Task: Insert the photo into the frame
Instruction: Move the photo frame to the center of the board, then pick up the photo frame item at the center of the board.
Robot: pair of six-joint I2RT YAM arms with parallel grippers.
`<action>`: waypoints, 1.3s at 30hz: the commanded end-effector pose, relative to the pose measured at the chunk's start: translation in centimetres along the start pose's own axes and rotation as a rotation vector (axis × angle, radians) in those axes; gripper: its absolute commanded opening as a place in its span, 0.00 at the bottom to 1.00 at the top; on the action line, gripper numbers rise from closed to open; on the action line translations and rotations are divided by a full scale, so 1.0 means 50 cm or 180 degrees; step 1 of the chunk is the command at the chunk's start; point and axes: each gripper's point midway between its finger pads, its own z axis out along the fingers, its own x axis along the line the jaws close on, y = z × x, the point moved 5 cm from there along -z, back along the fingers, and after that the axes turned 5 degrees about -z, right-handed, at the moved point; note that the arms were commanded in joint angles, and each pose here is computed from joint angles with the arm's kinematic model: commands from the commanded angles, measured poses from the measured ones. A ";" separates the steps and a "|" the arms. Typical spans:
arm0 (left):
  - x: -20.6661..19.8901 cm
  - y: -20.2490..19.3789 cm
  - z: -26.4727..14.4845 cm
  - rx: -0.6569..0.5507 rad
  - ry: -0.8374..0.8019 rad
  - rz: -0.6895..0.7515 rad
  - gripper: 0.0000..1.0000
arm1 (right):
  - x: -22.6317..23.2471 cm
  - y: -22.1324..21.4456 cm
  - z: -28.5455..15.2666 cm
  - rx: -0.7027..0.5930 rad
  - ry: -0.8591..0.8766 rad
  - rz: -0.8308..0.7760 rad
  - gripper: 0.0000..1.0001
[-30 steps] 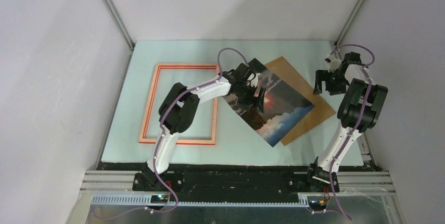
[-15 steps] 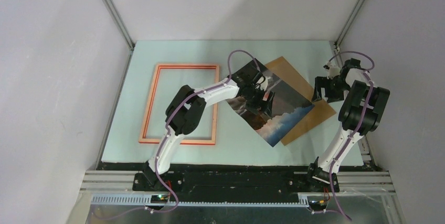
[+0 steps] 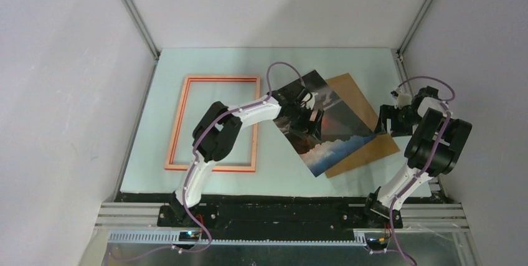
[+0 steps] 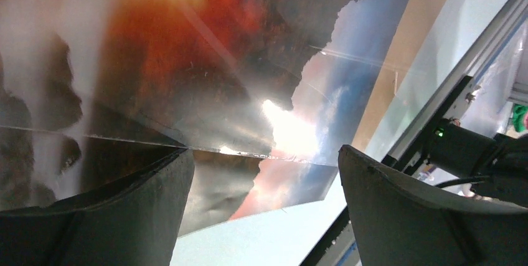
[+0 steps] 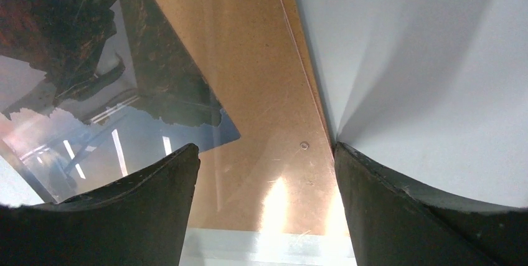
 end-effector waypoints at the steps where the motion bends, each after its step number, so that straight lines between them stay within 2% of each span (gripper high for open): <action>1: 0.020 -0.073 0.015 0.0191 0.0149 -0.0352 0.93 | 0.068 -0.033 -0.020 -0.0048 0.0353 0.0192 0.82; 10: 0.010 -0.097 0.005 0.0092 -0.0035 -0.0666 0.93 | 0.085 -0.044 -0.034 -0.0303 0.0229 0.0263 0.81; 19: 0.029 -0.123 -0.017 -0.0054 0.0079 -0.0896 0.93 | 0.073 -0.039 -0.046 -0.0424 0.0105 0.0349 0.80; 31: 0.061 -0.133 -0.029 -0.0219 0.0318 -0.1116 0.96 | 0.081 0.039 -0.069 -0.0780 -0.0288 -0.0197 0.83; 39: 0.088 -0.121 -0.031 -0.0306 0.0386 -0.1132 0.95 | 0.106 0.068 -0.035 -0.0619 -0.0140 -0.0393 0.83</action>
